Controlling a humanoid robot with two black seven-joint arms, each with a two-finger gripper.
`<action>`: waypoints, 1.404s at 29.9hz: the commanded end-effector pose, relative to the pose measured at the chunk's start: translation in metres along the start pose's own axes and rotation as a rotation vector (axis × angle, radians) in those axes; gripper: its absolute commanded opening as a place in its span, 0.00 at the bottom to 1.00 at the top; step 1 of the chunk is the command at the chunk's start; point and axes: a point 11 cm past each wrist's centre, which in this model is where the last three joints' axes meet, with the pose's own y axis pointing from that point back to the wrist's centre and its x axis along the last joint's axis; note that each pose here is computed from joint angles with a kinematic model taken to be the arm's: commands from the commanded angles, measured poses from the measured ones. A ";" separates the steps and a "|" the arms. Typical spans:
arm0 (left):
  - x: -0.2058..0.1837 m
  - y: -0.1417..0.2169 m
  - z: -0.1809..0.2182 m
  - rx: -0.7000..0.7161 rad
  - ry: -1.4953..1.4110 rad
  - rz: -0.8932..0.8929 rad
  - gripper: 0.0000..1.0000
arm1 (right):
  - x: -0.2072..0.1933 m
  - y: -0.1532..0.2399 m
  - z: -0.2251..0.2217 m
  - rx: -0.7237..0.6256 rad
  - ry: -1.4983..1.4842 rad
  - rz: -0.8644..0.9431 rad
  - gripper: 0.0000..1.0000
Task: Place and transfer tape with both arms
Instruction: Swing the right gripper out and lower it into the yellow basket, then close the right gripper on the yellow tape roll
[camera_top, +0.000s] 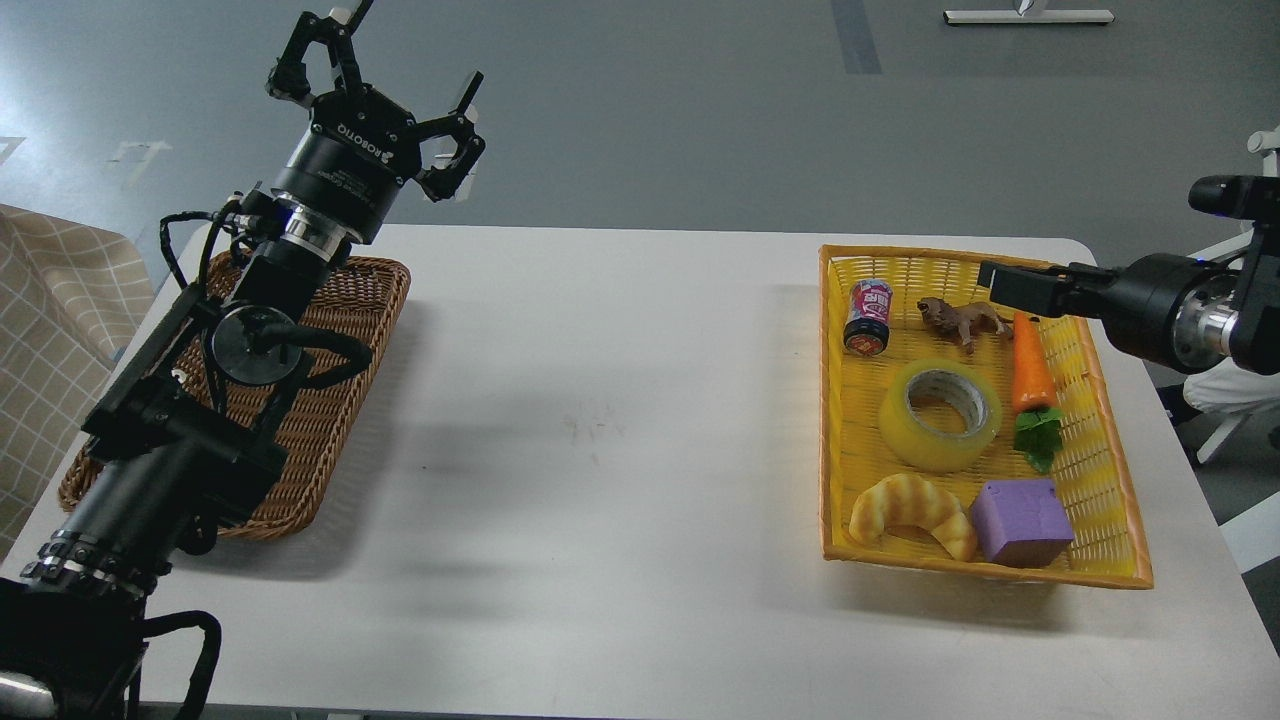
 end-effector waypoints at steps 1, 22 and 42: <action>0.000 0.000 0.001 0.001 -0.004 -0.001 0.98 | -0.012 -0.002 0.002 -0.001 -0.006 -0.029 1.00; -0.002 -0.001 0.000 -0.007 0.005 -0.006 0.98 | -0.067 0.000 0.046 -0.143 0.031 -0.148 0.98; -0.001 -0.001 0.004 -0.014 -0.002 -0.004 0.98 | -0.088 -0.030 0.043 -0.153 0.006 -0.171 0.75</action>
